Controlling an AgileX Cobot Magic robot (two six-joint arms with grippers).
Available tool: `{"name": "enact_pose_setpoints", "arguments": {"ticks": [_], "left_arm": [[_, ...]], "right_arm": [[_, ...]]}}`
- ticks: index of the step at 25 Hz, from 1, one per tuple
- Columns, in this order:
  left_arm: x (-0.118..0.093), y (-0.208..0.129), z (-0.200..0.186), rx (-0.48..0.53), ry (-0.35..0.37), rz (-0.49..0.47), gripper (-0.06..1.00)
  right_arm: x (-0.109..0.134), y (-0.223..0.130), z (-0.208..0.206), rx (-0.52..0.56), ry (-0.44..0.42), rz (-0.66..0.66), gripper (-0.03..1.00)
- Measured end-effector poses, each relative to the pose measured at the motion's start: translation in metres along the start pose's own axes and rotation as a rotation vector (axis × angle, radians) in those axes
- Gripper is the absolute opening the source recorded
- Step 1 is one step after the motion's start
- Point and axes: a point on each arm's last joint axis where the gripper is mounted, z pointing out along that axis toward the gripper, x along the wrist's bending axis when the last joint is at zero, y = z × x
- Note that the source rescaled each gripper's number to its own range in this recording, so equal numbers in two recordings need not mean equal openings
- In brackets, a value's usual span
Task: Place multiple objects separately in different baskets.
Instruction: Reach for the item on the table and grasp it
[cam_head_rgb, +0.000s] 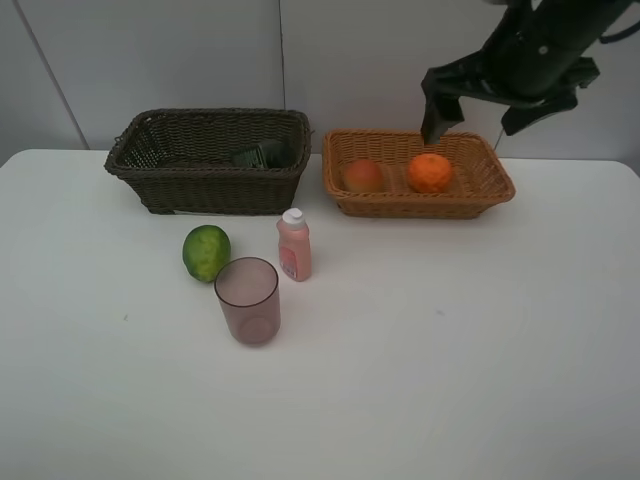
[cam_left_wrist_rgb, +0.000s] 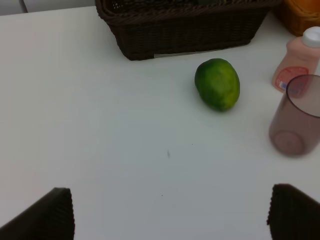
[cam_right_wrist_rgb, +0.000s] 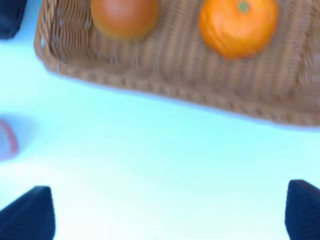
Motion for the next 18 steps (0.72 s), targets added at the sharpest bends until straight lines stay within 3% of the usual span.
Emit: {"name": "enact_pose_setpoints", "arguments": {"ticks": [6,11,14,18], "left_arm": [[0.000,0.000,0.000,0.000,0.000,0.000,1.00],[0.000,0.000,0.000,0.000,0.000,0.000,1.00],[0.000,0.000,0.000,0.000,0.000,0.000,1.00],[0.000,0.000,0.000,0.000,0.000,0.000,1.00]], "right_arm": [[-0.022,-0.082,-0.072,-0.130,0.024,0.004,1.00],[-0.032,-0.158,-0.122,-0.290,0.117,-0.060,1.00],[-0.034,-0.196,-0.142,-0.395,0.194,-0.083,1.00],[-0.037,-0.234,-0.140,-0.430,0.215,-0.092,1.00]]}}
